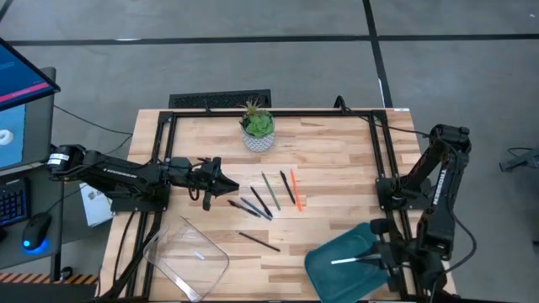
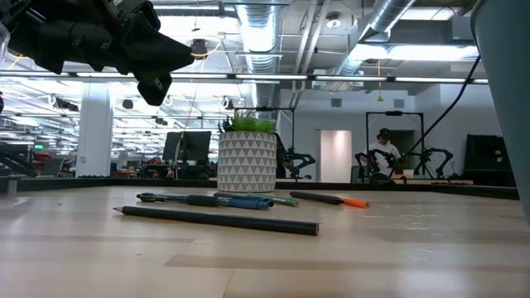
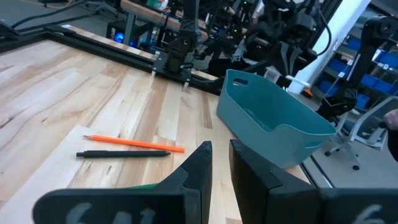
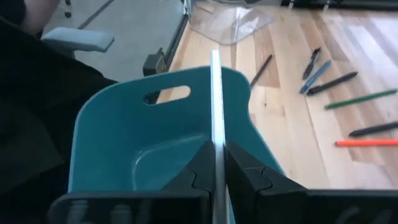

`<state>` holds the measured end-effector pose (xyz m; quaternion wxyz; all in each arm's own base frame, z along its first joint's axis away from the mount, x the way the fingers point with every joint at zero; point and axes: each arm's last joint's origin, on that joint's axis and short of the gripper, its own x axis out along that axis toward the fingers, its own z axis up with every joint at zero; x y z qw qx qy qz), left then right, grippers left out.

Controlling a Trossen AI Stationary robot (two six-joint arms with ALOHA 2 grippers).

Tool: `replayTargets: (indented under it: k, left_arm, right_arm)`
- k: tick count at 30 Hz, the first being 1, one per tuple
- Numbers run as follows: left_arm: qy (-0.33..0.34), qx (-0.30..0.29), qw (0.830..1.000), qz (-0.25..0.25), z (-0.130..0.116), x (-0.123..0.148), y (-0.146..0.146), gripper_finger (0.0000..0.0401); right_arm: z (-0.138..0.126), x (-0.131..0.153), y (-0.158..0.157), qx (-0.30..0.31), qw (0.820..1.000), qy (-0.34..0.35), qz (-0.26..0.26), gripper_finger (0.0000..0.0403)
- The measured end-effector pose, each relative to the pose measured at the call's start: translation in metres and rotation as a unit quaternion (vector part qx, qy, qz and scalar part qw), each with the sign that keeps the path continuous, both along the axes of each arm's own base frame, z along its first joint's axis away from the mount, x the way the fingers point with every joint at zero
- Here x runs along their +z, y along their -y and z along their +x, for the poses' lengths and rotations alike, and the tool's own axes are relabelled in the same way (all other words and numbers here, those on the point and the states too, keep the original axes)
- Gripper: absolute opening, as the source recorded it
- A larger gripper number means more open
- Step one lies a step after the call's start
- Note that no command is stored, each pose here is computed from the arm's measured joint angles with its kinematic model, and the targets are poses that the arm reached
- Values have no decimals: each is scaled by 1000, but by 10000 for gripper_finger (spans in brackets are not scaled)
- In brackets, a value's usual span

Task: Sort pens & pencils
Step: Put the white pencil into the blue bin

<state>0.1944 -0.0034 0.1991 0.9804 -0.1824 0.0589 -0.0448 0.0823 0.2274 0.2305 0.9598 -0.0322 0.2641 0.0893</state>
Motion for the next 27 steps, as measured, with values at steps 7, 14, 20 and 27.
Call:
replayTargets:
  k: [7,14,20,27]
  left_arm:
    - [0,0,1000,0,0,0,0,46]
    - [0,0,1000,0,0,0,0,46]
    - [0,0,1000,0,0,0,0,46]
    - [0,0,1000,0,0,0,0,46]
  right_arm:
    - [-2,-22,8,-32,999,-14,35,49]
    - [-2,-33,9,-31,998,-9,52,49]
    - [-2,-32,9,-35,998,-10,59,49]
    - [-1,-32,10,-48,996,-11,77,56]
